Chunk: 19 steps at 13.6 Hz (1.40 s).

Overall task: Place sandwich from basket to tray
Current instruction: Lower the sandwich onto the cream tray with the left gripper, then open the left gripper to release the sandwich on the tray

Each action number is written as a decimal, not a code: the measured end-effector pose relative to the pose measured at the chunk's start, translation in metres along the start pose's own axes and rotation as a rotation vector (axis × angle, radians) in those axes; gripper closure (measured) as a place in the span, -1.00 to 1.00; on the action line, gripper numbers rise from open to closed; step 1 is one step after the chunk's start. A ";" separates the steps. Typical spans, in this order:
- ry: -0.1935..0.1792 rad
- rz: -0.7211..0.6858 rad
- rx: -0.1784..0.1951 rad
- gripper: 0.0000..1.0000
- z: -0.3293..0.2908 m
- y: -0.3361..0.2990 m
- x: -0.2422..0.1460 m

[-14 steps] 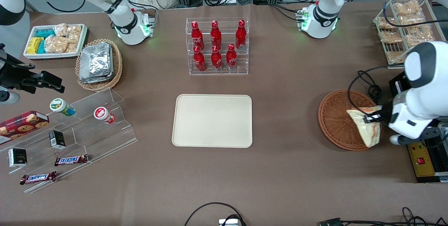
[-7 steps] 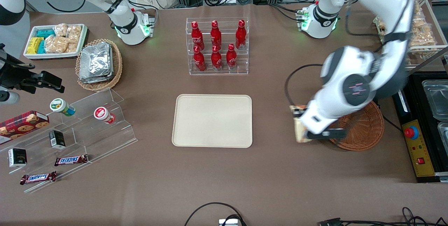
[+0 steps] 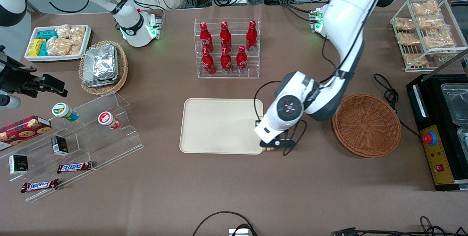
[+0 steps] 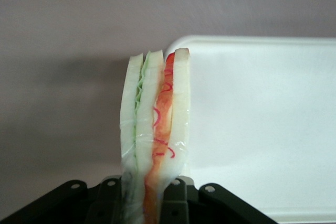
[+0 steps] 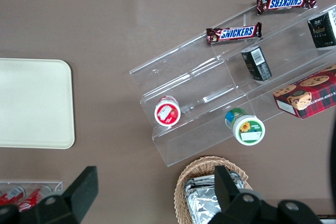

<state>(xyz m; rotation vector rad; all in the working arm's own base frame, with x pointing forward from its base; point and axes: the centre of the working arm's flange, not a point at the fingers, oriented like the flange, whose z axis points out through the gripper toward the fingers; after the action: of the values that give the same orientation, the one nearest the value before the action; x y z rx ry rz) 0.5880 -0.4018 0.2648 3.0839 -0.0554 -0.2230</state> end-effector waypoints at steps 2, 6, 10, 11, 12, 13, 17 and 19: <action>0.001 0.021 -0.005 0.59 0.026 0.022 -0.008; -0.009 0.040 -0.001 0.59 0.051 0.035 -0.015; -0.007 0.042 -0.001 0.48 0.050 0.036 -0.015; -0.007 0.042 -0.002 0.31 0.050 0.036 -0.015; -0.007 0.042 -0.002 0.09 0.050 0.036 -0.015; -0.006 0.039 -0.001 -0.14 0.050 0.036 -0.015; -0.019 0.010 0.021 -0.93 0.024 0.029 -0.015; -0.010 -0.011 0.033 -1.00 -0.008 0.010 -0.021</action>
<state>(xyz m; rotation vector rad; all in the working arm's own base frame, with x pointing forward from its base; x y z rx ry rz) 0.5682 -0.4109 0.2763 3.1165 -0.0429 -0.2407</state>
